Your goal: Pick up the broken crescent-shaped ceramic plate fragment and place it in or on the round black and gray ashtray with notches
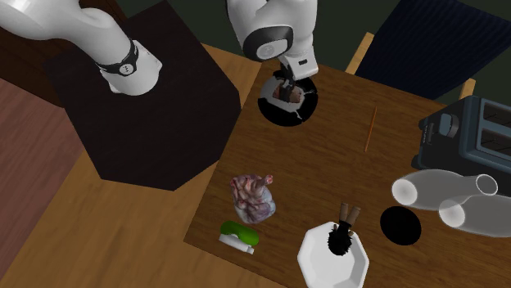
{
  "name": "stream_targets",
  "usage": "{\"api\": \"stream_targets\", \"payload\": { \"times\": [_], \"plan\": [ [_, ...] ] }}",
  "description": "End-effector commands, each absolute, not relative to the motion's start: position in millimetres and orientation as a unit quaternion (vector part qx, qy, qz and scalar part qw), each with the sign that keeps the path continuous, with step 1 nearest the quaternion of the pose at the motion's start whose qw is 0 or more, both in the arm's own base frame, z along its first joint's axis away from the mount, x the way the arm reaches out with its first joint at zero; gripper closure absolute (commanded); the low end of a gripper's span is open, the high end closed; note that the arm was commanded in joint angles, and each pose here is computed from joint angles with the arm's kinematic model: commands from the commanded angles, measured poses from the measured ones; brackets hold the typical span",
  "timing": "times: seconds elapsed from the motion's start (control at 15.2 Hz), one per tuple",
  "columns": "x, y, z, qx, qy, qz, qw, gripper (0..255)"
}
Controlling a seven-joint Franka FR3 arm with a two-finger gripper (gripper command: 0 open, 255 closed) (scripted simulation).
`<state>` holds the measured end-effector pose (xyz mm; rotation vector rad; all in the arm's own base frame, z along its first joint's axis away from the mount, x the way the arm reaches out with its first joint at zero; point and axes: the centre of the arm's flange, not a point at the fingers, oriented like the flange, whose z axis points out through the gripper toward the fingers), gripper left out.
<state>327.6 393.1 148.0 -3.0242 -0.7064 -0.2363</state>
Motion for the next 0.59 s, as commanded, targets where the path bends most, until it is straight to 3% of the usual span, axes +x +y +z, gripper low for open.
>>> {"api": "stream_targets", "payload": {
  "times": [0.0,0.53],
  "plan": [
    [325.8,389.5,171.1,-0.971,-0.227,-0.076,0.013,0],
    [324.4,388.9,181.4,-0.971,-0.227,-0.076,0.013,0]
  ]
}}
